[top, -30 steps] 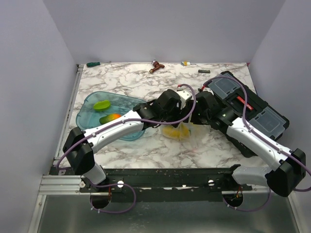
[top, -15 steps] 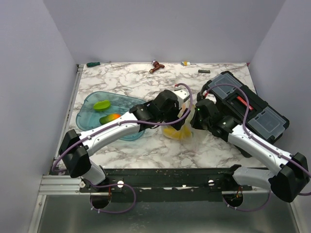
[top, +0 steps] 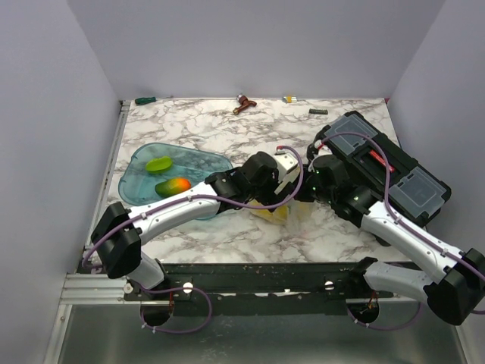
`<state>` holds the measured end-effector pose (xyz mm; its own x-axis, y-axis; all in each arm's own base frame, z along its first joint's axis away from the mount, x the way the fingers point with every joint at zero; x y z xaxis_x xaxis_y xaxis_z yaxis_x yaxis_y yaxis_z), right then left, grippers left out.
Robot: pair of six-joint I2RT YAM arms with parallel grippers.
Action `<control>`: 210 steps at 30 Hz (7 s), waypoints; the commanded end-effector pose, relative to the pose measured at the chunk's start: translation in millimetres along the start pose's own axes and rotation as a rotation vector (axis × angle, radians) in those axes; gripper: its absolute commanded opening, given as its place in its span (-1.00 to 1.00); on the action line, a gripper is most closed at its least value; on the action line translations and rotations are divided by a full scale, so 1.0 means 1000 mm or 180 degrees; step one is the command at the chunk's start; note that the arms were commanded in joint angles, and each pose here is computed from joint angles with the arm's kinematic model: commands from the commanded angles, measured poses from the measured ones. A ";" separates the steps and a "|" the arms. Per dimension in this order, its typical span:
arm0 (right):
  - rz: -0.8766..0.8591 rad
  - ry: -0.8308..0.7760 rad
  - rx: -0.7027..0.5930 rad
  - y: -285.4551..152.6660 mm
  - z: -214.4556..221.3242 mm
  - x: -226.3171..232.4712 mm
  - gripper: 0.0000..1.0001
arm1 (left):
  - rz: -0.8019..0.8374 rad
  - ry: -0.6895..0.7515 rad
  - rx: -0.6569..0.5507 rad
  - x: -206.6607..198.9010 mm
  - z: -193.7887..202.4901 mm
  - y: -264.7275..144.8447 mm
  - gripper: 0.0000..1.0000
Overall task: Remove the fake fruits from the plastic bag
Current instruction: Untie the plastic bag at the center of the board.
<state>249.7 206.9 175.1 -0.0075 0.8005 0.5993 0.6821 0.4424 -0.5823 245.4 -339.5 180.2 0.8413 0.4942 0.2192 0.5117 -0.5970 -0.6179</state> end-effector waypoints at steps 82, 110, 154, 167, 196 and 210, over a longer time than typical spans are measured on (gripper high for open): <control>0.1110 0.0100 -0.1239 -0.048 0.000 -0.045 -0.05 | -0.0952 -0.0361 -0.0347 0.052 -0.033 -0.050 -1.00; -0.0030 -0.0121 -0.0835 -0.052 0.011 0.011 -0.99 | -0.0839 0.0381 -0.0203 0.027 -0.035 -0.034 0.15; -0.0808 -0.1032 -0.0644 -0.117 -0.012 0.067 0.75 | -0.0734 -0.0148 -0.0560 0.041 -0.044 -0.072 -1.00; 0.0684 -0.1229 -0.0681 -0.040 -0.014 0.024 0.87 | -0.0821 -0.0292 -0.0489 0.045 -0.042 -0.075 -1.00; 0.0066 0.0073 -0.1365 -0.090 -0.029 0.005 -0.98 | -0.0477 -0.0393 -0.0607 0.029 -0.047 -0.086 -1.00; -0.0136 -0.0269 -0.0783 -0.072 -0.003 0.033 -0.98 | 0.0166 -0.0734 -0.0541 -0.009 -0.038 -0.123 0.37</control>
<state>203.5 189.4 221.5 -0.0371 0.8385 0.5436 0.8477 0.3144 -0.4272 192.0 -294.3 267.2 0.8026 0.5959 0.0272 0.5268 -0.6866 -0.5011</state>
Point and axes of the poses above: each gripper's point midway between its finger pads, its own y axis out along the fingers, its own x axis along the line the jaws close on, z = x × y, the point moved 1 cm from there along -y, back along the fingers, and after that the axes turned 14 degrees about y, right-handed, at the moved point
